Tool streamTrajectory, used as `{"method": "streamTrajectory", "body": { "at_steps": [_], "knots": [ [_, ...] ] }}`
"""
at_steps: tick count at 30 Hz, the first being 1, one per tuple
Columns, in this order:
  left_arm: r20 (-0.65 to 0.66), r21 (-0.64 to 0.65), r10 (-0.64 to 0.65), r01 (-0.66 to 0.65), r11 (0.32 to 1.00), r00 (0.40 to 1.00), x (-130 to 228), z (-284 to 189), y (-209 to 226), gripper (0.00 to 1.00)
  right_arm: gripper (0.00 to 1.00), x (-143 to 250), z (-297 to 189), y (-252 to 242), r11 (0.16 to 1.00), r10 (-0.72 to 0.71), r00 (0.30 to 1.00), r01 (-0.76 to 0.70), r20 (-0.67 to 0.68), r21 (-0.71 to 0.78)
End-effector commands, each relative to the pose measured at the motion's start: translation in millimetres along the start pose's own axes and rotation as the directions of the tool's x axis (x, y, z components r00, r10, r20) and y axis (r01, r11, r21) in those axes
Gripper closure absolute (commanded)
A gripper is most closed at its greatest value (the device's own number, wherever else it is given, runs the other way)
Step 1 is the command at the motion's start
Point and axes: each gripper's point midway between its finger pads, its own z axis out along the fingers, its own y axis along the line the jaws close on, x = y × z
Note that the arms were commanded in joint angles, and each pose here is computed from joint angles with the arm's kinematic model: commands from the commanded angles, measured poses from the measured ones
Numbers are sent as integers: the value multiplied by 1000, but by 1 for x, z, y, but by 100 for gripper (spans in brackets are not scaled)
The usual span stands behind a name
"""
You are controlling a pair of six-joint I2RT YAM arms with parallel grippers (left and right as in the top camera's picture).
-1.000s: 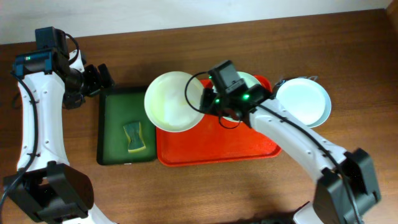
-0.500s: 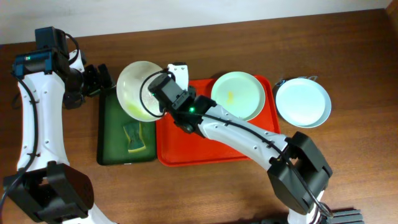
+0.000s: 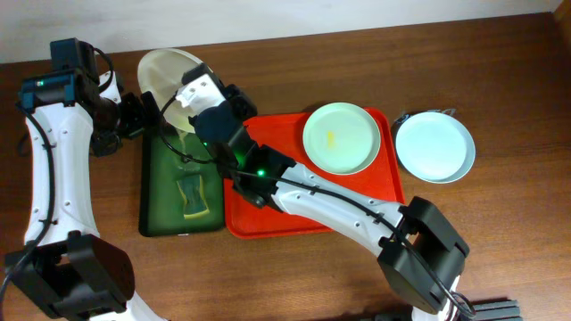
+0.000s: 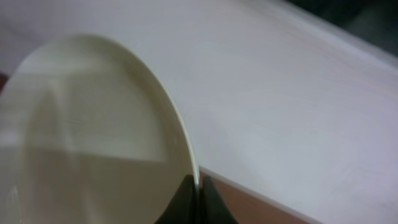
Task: Clean dirty plates on tray and stack at the side
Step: 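Lift the plate with the right gripper and stack it on the right plate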
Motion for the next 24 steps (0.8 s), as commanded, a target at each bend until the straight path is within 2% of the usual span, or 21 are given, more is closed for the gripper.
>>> {"method": "streamTrajectory", "body": {
  "at_steps": [1,7,16,18,21,23,24],
  "knots": [
    [30,17,18,-18,1000,999,-4,-10,-5,1,96,-29,-11,-6,986,-155,986,151,57,66],
    [30,17,18,-18,1000,999,-4,-10,-5,1,96,-53,-20,-7,973,-221,967,208,131,105],
    [30,17,18,-18,1000,999,-4,-10,-5,1,96,-52,-20,-10,975,-204,971,189,123,120],
    [30,17,18,-18,1000,999,-4,-10,-5,1,96,-44,-19,-15,986,-111,989,98,95,132],
    [30,17,18,-18,1000,999,-4,-10,-5,1,96,11,-9,-3,990,129,989,-124,-74,65],
    [30,17,18,-18,1000,999,-4,-10,-5,1,96,54,-8,9,955,292,929,-294,-226,26],
    [30,17,18,-18,1000,999,-4,-10,-5,1,96,77,-12,22,918,372,867,-396,-332,-6]
  ]
}}
